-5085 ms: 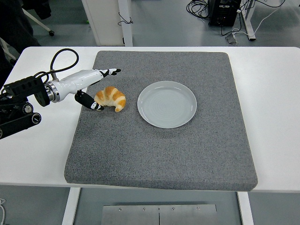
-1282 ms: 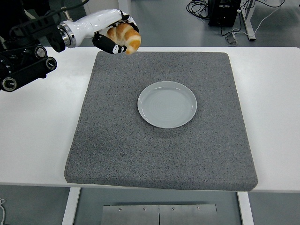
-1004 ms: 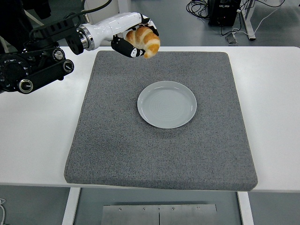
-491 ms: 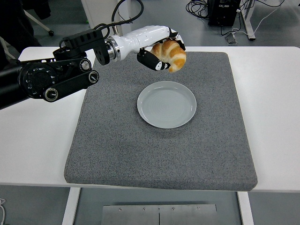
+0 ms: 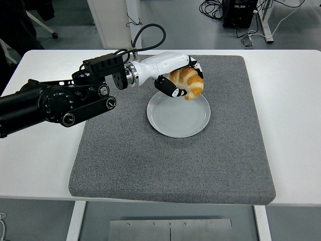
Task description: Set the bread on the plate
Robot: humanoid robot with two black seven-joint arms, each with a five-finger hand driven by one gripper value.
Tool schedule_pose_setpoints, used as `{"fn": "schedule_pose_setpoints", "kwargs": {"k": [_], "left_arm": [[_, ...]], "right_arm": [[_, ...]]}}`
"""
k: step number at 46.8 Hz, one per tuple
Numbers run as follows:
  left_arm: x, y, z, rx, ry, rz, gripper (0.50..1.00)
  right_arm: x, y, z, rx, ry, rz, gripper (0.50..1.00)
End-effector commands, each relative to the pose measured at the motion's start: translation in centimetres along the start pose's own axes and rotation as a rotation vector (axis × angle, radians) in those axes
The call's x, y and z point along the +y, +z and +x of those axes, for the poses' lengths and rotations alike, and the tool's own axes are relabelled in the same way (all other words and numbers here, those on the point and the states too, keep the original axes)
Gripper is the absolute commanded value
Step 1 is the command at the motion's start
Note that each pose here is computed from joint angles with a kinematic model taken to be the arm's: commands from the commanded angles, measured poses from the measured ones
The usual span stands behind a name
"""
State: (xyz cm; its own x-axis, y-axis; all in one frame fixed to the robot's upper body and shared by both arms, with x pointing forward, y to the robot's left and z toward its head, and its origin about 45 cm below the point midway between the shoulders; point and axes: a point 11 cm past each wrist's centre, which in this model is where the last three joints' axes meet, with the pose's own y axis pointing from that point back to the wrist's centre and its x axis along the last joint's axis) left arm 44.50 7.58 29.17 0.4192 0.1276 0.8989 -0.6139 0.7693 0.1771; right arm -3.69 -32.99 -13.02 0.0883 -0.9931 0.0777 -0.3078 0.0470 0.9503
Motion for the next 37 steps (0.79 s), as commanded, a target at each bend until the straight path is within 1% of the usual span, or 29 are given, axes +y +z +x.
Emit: {"fn": "schedule_pose_setpoints", "kwargs": {"k": [1,14,20,25,37], "left_arm": [[0.2,-1.0,-0.8,-0.012,-0.012,0.025,0.557],[0.3,-1.9,-3.3,-0.023,-0.044,0.048,0.563],[0.0,-1.9,-4.7,-0.011,-0.047,0.052,0.563],[0.0,-2.5,-5.3,-0.017,-0.054,0.068,0.564],[-0.2,-2.3,-6.0,-0.011,-0.061,0.064,0.564]], "right_arm": [[0.0,0.0,0.0,0.000,0.000,-0.001,1.000],[0.0,0.0,0.0,0.000,0.000,0.001,1.000],[0.0,0.0,0.0,0.001,0.001,-0.001,1.000],[0.0,0.0,0.0,0.000,0.000,-0.001,1.000],[0.0,0.0,0.0,0.000,0.000,-0.001,1.000]]}}
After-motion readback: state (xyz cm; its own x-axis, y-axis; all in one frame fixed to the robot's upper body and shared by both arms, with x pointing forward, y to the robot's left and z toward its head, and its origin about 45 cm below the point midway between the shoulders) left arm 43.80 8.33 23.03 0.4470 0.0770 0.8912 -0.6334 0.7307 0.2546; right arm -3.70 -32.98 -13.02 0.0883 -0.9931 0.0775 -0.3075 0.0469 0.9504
